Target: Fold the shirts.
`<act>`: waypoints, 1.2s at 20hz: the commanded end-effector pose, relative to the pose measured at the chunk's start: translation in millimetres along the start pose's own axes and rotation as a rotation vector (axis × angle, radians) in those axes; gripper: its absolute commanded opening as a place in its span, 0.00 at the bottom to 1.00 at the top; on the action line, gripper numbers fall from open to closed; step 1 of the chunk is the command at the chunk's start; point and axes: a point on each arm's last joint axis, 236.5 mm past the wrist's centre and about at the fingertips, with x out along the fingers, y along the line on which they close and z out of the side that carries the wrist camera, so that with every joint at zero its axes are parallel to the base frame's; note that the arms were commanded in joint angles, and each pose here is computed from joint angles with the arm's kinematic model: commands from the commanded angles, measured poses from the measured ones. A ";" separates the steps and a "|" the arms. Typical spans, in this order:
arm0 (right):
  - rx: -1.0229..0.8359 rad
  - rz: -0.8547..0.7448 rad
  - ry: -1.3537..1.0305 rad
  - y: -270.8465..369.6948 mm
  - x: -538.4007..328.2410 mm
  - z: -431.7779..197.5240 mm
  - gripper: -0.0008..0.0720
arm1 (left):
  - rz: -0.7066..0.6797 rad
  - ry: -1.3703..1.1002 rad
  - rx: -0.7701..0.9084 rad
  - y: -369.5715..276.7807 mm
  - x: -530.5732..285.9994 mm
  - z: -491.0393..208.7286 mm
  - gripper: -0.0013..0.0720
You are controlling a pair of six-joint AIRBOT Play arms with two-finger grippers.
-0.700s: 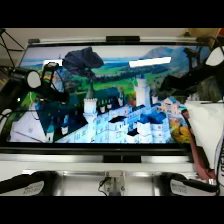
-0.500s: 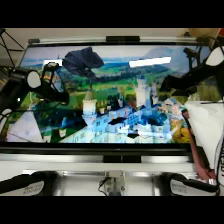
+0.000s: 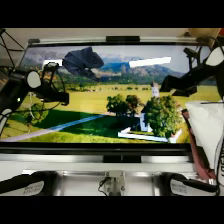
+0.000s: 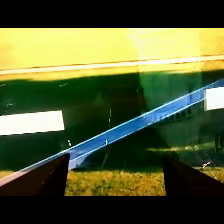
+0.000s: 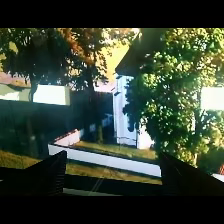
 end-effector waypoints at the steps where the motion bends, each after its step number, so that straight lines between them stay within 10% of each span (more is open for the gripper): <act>1: 0.000 0.000 0.001 0.3 0.2 0.0 0.95 | 0.000 0.000 0.001 -0.2 -0.2 -0.1 0.98; 15: 0.007 0.061 -0.100 14.7 -1.4 23.7 0.95 | -0.134 -0.428 -0.271 -16.0 -17.2 103.5 0.98; 19: 0.012 0.086 -0.162 20.4 -3.6 38.4 0.95 | -0.152 -0.512 -0.351 8.7 21.6 168.6 0.85; 24: 0.007 0.144 -0.191 33.9 -6.4 45.0 0.95 | -0.429 -0.354 -0.667 25.5 133.5 224.9 0.93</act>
